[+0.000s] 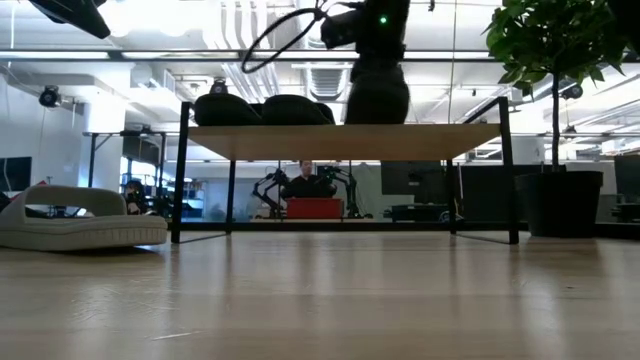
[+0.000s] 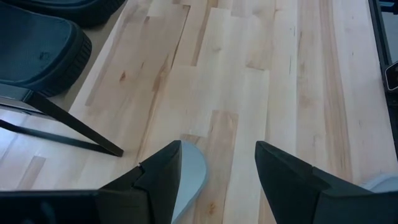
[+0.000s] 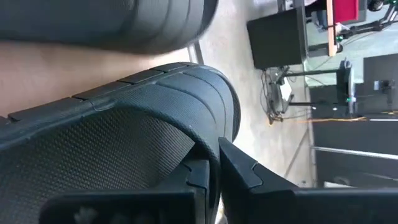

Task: Pick and place slides into the shelf
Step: Put the black slipper on the shelf

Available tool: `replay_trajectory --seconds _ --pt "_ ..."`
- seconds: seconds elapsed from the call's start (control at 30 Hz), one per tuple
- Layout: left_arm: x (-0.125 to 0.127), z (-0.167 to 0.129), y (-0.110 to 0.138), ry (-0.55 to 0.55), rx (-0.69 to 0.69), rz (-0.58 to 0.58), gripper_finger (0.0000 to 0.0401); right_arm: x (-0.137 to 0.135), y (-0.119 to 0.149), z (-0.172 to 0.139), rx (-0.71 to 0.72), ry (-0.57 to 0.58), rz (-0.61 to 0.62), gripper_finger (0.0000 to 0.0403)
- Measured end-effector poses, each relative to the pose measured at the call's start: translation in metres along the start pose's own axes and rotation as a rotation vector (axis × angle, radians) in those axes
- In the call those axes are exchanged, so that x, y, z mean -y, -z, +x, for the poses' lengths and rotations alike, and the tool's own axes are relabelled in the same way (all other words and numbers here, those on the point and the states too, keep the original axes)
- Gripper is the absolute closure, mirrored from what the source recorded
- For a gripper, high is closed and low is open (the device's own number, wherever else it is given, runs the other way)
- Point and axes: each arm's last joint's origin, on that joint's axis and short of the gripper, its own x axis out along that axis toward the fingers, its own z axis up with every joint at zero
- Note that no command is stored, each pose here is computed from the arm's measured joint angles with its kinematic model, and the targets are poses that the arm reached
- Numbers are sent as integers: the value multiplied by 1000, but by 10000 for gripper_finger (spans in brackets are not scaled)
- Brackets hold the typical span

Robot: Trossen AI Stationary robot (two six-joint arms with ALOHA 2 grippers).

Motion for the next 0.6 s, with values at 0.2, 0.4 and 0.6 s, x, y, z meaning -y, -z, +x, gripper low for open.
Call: replay_trajectory --seconds 0.2,0.4,0.6 --pt "0 0 0 0 0 -23 212 0 -6 3 34 -35 57 352" --pt "0 0 0 0 -1 -23 212 -5 -1 8 2 -37 29 296" --pt "0 0 0 0 -1 -23 212 -3 -1 6 -6 -42 38 248"
